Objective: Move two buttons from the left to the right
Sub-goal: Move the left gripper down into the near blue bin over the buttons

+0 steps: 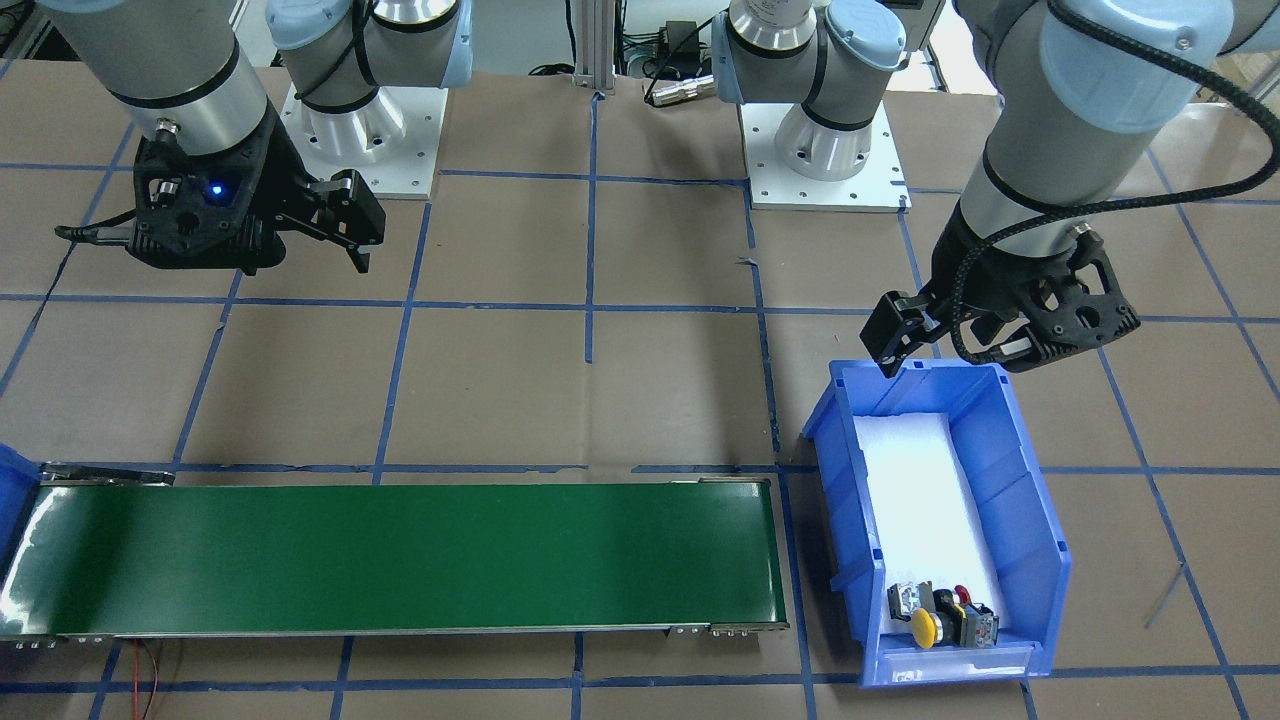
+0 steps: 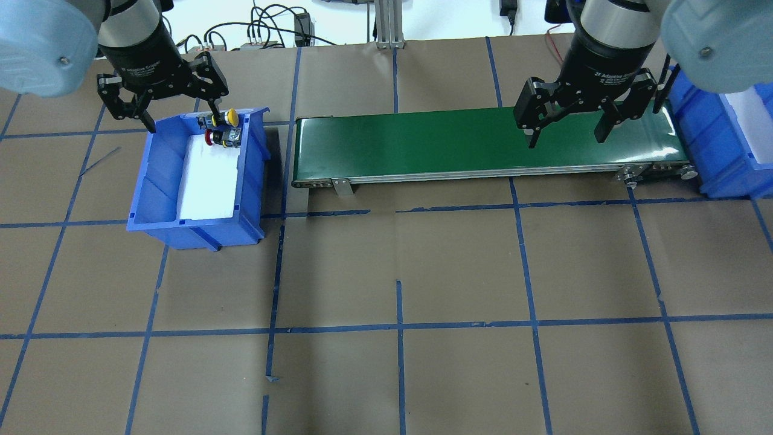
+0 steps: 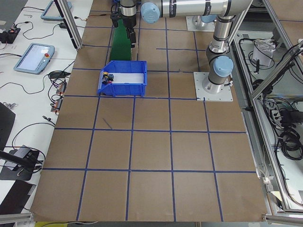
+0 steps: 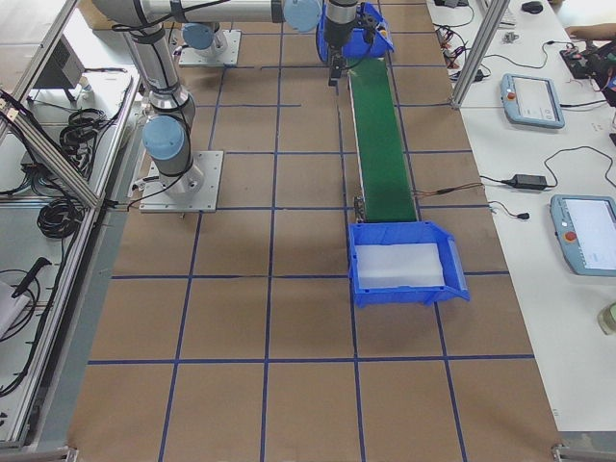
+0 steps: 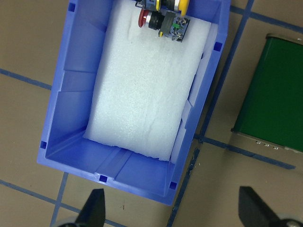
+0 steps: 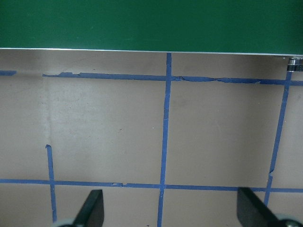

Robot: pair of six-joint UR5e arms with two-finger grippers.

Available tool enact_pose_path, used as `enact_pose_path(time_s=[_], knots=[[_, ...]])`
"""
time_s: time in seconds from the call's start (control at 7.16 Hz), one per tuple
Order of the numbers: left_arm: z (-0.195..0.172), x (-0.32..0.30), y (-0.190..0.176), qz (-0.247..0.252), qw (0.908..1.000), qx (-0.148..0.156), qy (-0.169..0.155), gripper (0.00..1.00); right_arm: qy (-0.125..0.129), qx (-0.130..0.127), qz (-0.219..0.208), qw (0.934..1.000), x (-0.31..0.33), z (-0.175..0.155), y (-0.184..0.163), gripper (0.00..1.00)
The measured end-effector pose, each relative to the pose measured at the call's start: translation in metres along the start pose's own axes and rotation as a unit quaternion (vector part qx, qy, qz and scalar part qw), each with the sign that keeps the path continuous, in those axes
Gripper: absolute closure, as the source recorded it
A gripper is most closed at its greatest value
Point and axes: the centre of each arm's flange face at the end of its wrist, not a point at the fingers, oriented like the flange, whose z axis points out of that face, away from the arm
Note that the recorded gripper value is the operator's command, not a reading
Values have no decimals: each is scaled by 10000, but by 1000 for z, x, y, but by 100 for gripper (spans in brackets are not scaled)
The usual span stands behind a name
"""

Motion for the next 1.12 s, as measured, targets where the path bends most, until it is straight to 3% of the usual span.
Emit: enact_pose_path(time_s=[0.42, 0.7, 1.12], knots=[[48, -69, -82, -124, 9996, 158, 176, 0, 7, -1, -9, 10000, 0, 0, 0, 0], [86, -71, -141, -168, 9991, 234, 324, 0, 8, -1, -9, 10000, 0, 0, 0, 0], [130, -55, -181, -69, 9990, 259, 353, 0, 8, -1, -9, 10000, 0, 0, 0, 0]])
